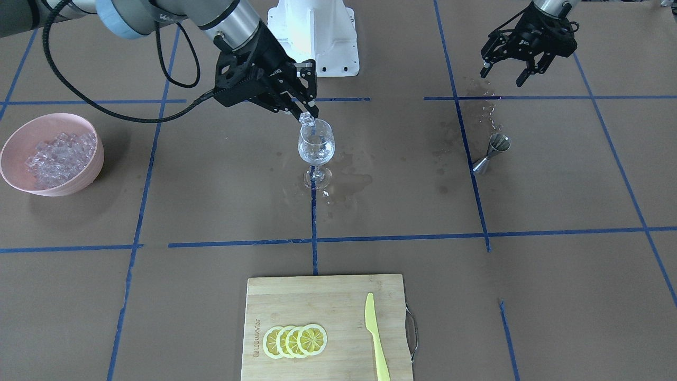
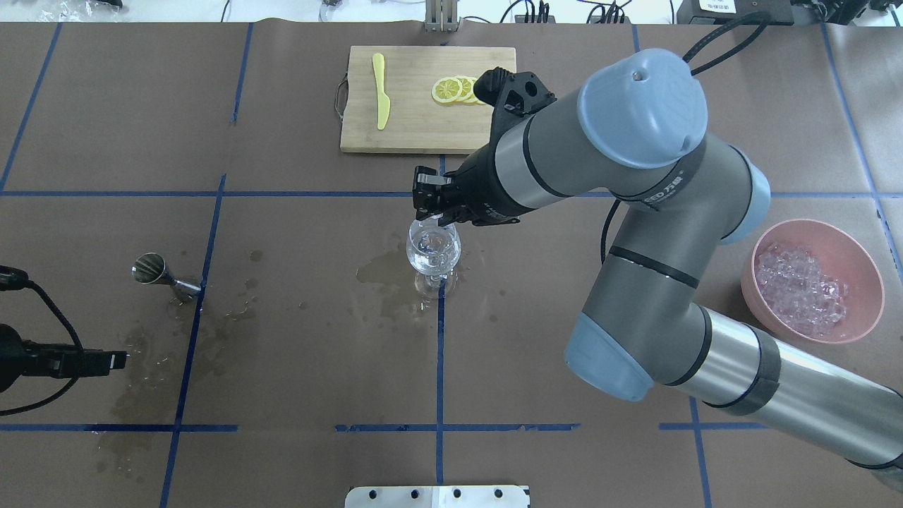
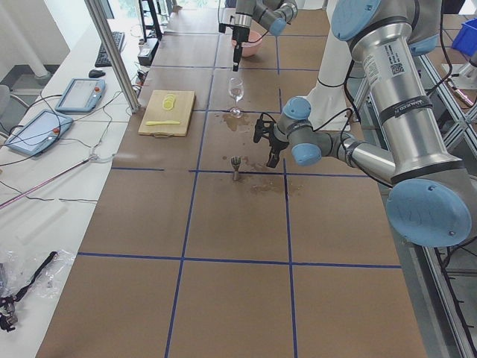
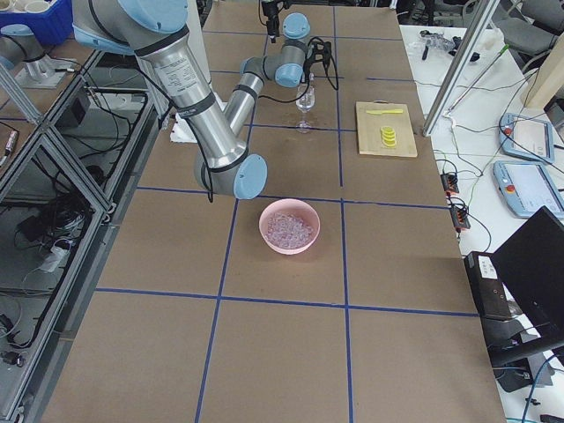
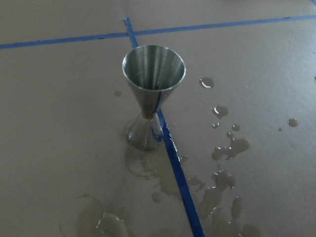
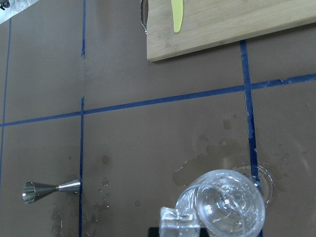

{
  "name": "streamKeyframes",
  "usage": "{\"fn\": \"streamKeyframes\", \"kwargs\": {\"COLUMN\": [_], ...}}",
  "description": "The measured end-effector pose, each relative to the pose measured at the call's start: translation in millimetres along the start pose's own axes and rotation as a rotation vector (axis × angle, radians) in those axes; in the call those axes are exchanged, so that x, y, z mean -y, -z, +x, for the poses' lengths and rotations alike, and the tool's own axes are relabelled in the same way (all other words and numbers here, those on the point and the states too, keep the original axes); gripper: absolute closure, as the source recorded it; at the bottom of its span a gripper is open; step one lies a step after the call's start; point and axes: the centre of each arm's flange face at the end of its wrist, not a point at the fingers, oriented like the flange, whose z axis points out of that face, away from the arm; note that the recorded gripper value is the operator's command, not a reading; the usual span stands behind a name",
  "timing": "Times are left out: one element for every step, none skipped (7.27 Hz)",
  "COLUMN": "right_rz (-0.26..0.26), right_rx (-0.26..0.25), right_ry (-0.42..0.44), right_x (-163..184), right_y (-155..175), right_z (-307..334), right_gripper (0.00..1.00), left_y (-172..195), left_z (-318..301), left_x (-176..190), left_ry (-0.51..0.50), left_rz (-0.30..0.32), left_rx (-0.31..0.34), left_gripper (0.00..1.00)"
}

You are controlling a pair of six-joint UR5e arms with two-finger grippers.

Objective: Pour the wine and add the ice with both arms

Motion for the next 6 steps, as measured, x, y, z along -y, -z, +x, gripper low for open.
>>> {"fn": "streamKeyframes", "kwargs": {"right_rz": [-0.009, -0.015, -0.019, -0.022, -0.025, -0.026], "right_rx": [-0.014, -0.029, -0.04, -0.047, -0.053, -0.058], "right_ry": [-0.007, -0.013, -0.016, -0.019, -0.024, -0.038], "right_x": [-5.1, -7.8, -9.5, -10.6, -10.8, -11.3], "right_y": [-7.7, -12.4, -15.6, -17.4, -18.4, -19.4], "right_z": [-1.0, -0.4, 1.5, 3.9, 5.8, 6.7], "right_gripper": [1.0, 1.0, 1.0, 0.86, 0.58, 0.04], "left_y": [5.0, 10.1, 15.2, 19.4, 21.4, 22.6], "left_z": [4.2, 11.5, 19.5, 25.3, 28.6, 30.3], "left_x": [4.9, 12.4, 19.5, 23.6, 26.0, 27.8], "left_ry": [0.009, 0.021, 0.03, 0.033, 0.034, 0.035], "left_rz": [-0.009, -0.022, -0.027, -0.028, -0.026, -0.022], "left_rx": [-0.007, -0.009, -0.005, -0.003, -0.005, -0.006], "left_gripper": [0.0, 0.01, 0.0, 0.0, 0.0, 0.0]}}
